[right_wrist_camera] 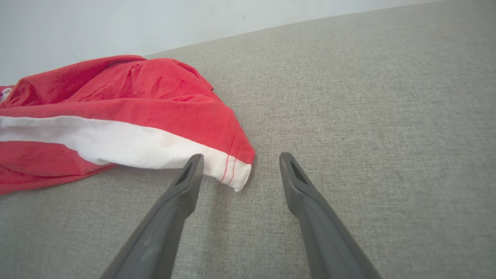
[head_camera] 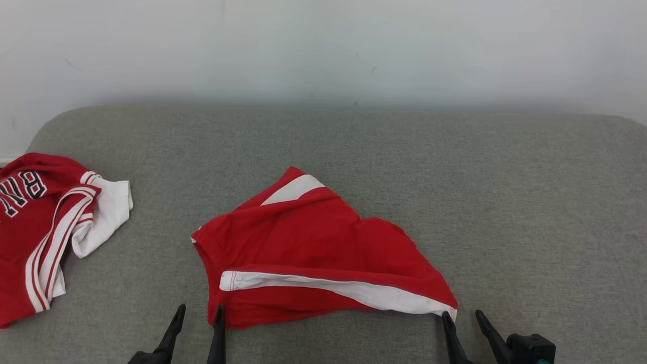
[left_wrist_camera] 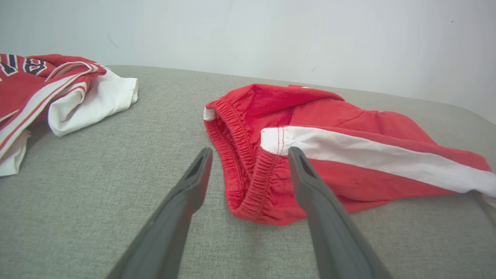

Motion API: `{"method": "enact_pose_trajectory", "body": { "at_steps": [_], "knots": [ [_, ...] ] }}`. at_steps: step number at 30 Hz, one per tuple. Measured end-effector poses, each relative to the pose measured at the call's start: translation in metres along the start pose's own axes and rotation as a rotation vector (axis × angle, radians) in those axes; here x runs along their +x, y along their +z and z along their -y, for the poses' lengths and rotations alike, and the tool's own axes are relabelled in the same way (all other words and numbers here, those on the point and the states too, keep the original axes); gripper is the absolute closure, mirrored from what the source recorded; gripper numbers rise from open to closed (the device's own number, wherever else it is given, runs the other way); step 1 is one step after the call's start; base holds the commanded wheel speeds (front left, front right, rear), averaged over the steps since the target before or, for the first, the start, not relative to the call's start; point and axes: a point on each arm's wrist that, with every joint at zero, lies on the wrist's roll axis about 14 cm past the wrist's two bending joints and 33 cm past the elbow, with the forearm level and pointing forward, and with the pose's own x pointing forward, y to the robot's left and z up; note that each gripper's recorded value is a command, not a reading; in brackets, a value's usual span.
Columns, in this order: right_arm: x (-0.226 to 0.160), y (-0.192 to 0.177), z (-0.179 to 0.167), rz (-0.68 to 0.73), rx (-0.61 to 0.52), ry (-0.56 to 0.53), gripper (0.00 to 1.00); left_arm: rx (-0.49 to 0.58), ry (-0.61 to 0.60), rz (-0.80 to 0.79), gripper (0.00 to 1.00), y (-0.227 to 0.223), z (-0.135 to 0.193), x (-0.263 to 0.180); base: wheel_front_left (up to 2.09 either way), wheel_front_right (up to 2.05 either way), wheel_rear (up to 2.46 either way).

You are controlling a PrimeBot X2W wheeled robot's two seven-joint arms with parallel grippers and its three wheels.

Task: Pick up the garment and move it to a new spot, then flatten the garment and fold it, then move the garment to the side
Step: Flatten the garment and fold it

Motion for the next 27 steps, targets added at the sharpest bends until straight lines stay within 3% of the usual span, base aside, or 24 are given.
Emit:
{"method": "enact_pose_trajectory", "body": {
  "at_steps": [9,11,12,13,17,27],
  "knots": [
    [0.012,-0.015,-0.002,-0.057,0.021,0.005,0.00,0.004,0.023,-0.020,0.00,-0.006,-0.008,0.000,0.00,0.00,0.00],
    [0.013,-0.018,-0.003,-0.066,0.023,0.007,0.14,0.005,0.024,-0.021,0.00,-0.006,-0.008,0.001,0.00,0.00,0.00],
    [0.014,-0.020,-0.004,-0.071,0.027,0.011,0.26,0.005,0.026,-0.021,0.00,-0.006,-0.009,0.002,0.00,0.00,0.00],
    [0.015,-0.021,-0.006,-0.077,0.029,0.015,0.56,0.005,0.027,-0.022,0.00,-0.006,-0.009,0.002,0.00,0.00,0.00],
    [0.019,-0.024,-0.011,-0.087,0.034,0.031,1.00,0.007,0.033,-0.029,0.00,-0.009,-0.012,0.003,0.00,0.00,0.00],
    [0.022,-0.018,-0.008,-0.070,0.019,0.034,1.00,-0.046,-0.032,-0.031,0.00,-0.010,0.012,0.011,0.00,0.00,0.00]
  ]
}}
